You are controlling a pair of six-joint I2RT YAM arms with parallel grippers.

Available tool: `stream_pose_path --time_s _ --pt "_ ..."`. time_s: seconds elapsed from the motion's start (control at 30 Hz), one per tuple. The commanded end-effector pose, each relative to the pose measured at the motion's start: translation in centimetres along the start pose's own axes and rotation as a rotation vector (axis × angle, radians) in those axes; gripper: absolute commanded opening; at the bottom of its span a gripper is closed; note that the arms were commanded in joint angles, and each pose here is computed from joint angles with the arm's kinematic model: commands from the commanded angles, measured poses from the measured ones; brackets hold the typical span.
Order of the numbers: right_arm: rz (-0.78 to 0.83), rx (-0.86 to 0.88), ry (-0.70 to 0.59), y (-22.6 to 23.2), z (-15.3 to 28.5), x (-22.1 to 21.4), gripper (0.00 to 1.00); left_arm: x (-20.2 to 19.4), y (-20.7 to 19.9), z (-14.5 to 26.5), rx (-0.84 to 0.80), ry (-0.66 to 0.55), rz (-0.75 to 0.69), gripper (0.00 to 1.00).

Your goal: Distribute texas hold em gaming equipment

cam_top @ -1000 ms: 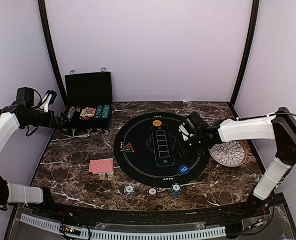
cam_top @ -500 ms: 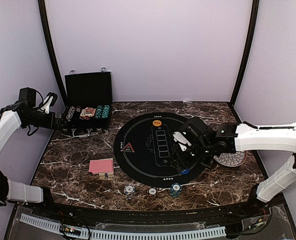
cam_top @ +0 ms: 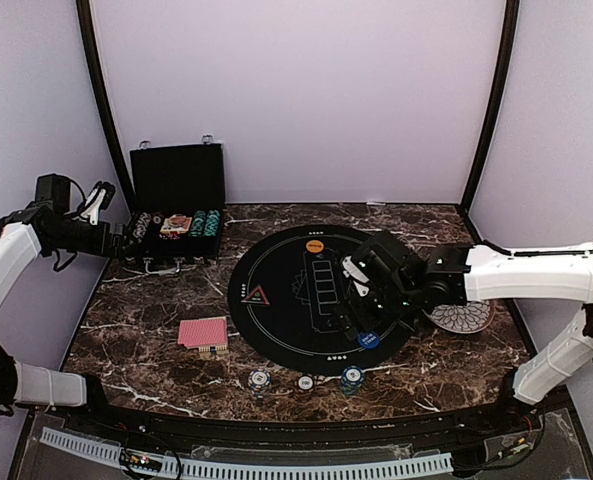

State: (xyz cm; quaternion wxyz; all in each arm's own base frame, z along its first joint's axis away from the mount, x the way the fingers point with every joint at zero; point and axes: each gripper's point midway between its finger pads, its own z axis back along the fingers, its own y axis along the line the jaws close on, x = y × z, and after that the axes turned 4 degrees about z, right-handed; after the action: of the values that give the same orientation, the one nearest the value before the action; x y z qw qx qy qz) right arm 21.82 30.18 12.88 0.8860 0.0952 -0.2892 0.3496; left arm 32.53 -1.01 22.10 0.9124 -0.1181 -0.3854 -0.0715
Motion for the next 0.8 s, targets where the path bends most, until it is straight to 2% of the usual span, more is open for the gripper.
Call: stream_pose_path --time_s 0.0,0.13,0.27,0.37,0.47,0.5,0.6,0.77 --pt "-0.069 -0.082 -0.131 -2.3 0.1 4.4 0.99 1.4 0.3 0.0 0.023 -0.071 -0.048 0.99" --pt "-0.046 -0.129 -0.195 -4.4 -0.7 5.6 0.99 -0.7 0.8 -0.1 0.046 0.031 -0.058 0.99" --pt "-0.186 -0.123 -0.170 -7.3 -1.0 7.8 0.99 -1.7 -0.3 1.3 0.017 0.077 -0.142 0.99" --pt "-0.207 -0.105 -0.136 -8.3 -1.0 8.6 0.99 -1.2 -0.4 1.5 0.010 0.066 -0.126 0.99" --pt "-0.203 -0.140 -0.029 -8.8 -1.4 8.1 0.99 0.1 -0.6 1.6 -0.013 0.082 -0.067 0.99" --pt "-0.203 -0.141 -0.003 -8.8 -1.7 7.7 0.99 0.7 -0.6 1.4 -0.025 0.089 -0.057 0.99" --pt "-0.205 -0.087 -0.063 -8.0 -2.0 8.1 0.99 1.2 -0.7 0.9 -0.048 0.091 -0.065 0.99" --pt "-0.194 0.036 -0.085 -5.1 -1.5 8.1 0.98 -0.7 -1.0 -0.2 -0.078 0.114 -0.074 0.99"
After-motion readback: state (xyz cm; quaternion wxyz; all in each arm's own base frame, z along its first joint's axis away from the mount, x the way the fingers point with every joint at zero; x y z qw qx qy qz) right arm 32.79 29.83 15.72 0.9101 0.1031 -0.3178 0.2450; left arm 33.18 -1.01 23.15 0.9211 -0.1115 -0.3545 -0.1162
